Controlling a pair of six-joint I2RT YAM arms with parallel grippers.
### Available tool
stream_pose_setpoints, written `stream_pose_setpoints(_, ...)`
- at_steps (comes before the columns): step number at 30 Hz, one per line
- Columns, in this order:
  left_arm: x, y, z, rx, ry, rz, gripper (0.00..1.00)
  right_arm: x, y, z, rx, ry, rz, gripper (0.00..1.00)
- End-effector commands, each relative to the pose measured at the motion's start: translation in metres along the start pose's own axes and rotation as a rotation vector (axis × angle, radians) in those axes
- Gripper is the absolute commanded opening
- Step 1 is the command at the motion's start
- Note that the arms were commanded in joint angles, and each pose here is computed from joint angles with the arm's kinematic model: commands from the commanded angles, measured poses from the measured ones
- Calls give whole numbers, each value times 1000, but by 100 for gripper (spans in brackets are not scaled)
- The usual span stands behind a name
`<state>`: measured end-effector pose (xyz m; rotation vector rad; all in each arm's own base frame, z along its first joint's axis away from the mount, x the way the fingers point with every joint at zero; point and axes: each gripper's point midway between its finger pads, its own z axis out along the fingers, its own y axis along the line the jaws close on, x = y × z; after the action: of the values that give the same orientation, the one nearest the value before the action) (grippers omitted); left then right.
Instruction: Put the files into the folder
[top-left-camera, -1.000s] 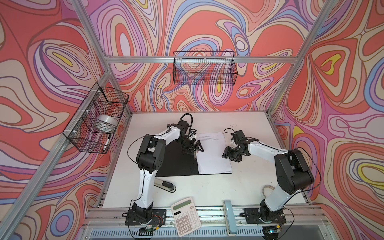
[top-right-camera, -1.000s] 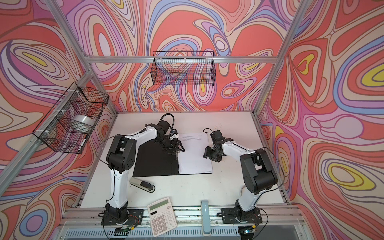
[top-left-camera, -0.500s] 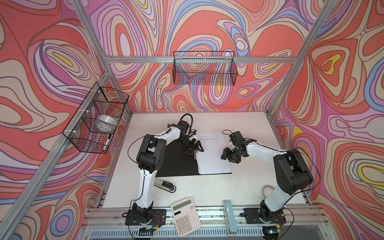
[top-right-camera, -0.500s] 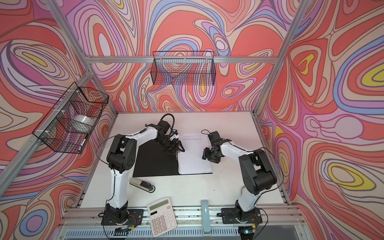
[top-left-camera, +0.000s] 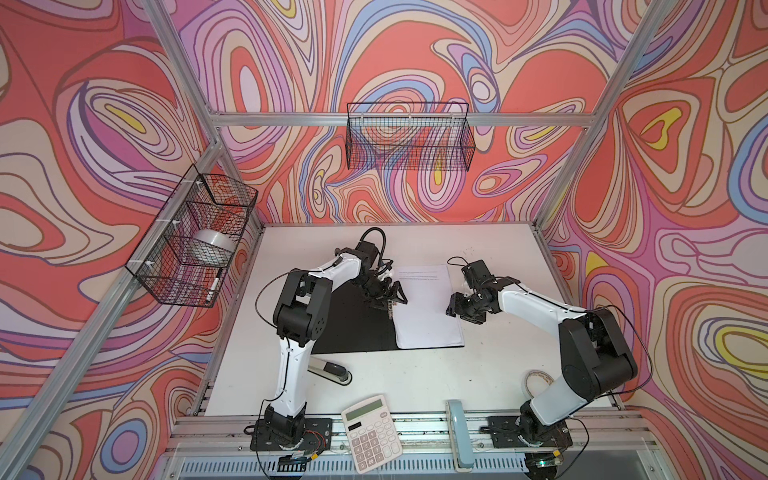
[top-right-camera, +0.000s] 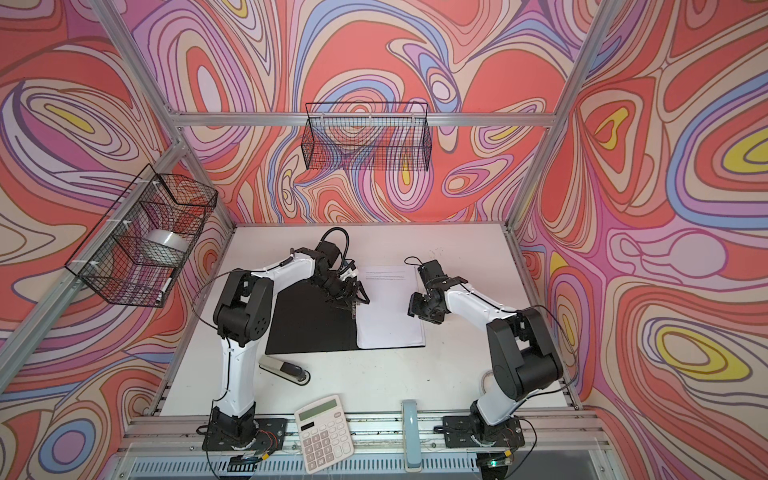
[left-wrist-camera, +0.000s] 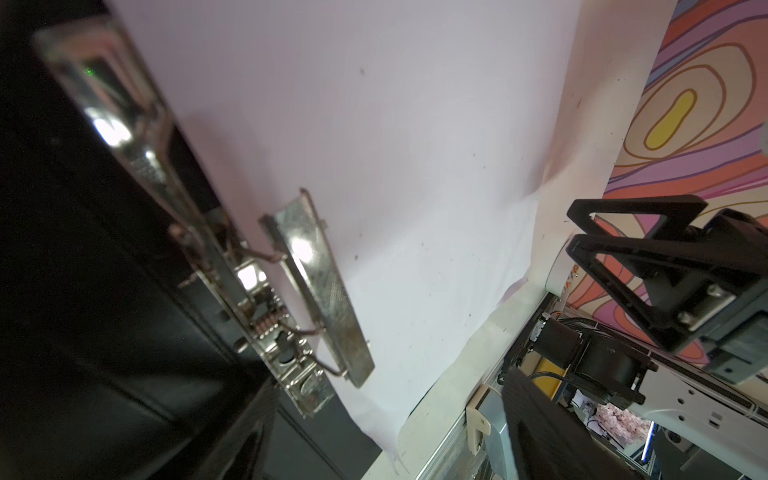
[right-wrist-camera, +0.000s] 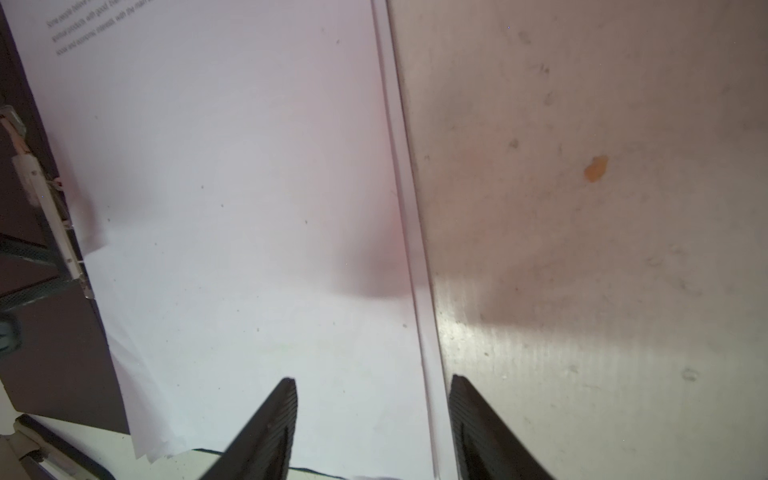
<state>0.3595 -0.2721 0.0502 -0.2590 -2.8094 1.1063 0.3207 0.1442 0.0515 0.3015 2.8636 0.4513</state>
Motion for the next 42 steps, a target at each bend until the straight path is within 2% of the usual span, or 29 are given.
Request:
stream_pose_setpoints(1, 5, 5, 4, 6, 30, -13, 85, 14, -5, 11, 6, 53, 22, 62)
stream_pose_setpoints(14, 5, 5, 4, 7, 26, -17, 85, 33, -10, 26, -5, 134, 44, 62)
stream_pose_setpoints(24, 5, 6, 5, 8, 25, -25, 85, 35, -5, 22, -33, 131, 43, 61)
stream_pose_setpoints(42, 3, 6, 7, 10, 24, -29, 85, 33, -9, 19, 1, 126, 23, 62)
